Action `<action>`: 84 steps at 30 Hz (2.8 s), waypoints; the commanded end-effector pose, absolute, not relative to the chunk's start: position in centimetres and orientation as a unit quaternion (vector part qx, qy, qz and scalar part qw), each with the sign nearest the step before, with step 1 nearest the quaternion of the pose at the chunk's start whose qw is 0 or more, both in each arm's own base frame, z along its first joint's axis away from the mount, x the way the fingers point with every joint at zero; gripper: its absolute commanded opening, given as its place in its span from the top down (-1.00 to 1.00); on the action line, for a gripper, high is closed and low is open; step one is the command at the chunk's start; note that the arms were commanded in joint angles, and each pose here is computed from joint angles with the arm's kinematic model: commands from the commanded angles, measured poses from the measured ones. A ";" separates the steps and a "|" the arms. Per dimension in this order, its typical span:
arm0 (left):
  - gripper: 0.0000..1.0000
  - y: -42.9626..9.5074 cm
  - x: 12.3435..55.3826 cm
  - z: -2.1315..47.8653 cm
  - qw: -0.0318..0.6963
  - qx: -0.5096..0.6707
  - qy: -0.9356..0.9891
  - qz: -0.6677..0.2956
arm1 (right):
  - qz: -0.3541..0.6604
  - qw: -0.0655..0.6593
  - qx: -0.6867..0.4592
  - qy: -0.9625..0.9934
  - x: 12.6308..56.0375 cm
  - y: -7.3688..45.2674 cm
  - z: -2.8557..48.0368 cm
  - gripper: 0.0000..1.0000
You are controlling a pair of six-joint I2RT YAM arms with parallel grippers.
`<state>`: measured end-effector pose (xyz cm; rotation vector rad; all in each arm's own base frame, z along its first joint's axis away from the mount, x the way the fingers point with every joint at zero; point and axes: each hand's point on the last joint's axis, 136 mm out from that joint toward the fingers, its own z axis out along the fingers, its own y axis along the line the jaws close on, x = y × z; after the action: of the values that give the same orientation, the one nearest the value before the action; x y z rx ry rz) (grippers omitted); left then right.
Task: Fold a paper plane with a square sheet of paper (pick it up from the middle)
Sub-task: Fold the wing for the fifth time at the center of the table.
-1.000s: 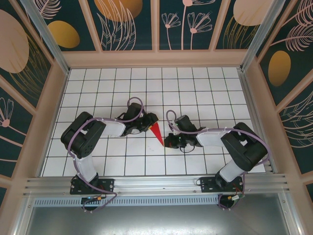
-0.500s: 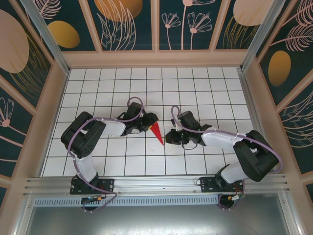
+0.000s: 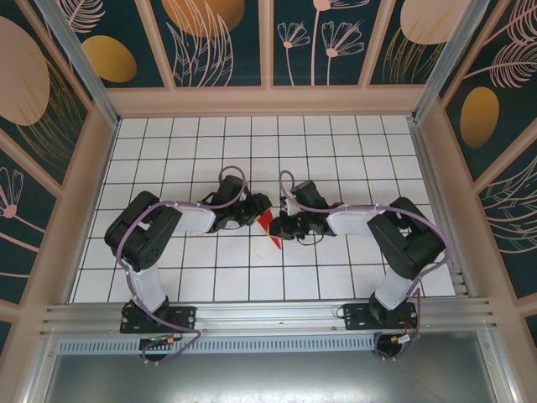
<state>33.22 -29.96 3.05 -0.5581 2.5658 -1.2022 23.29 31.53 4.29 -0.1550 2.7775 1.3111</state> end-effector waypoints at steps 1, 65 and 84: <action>0.02 -28.6 32.2 -0.6 0.107 -0.200 0.905 -0.360 | 0.444 0.009 -0.041 0.895 22.9 31.7 3.7 0.82; 0.01 -28.1 31.8 -1.6 0.098 -0.208 0.909 -0.347 | 0.399 0.057 -0.008 0.915 22.2 27.5 4.4 0.81; 0.01 -28.2 31.8 -1.4 0.099 -0.207 0.909 -0.349 | 0.415 0.017 -0.005 0.910 23.6 32.5 1.9 0.82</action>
<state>33.21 -30.03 3.00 -0.5496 2.5708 -1.2014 24.36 32.37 2.95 -0.0182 2.7819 1.3168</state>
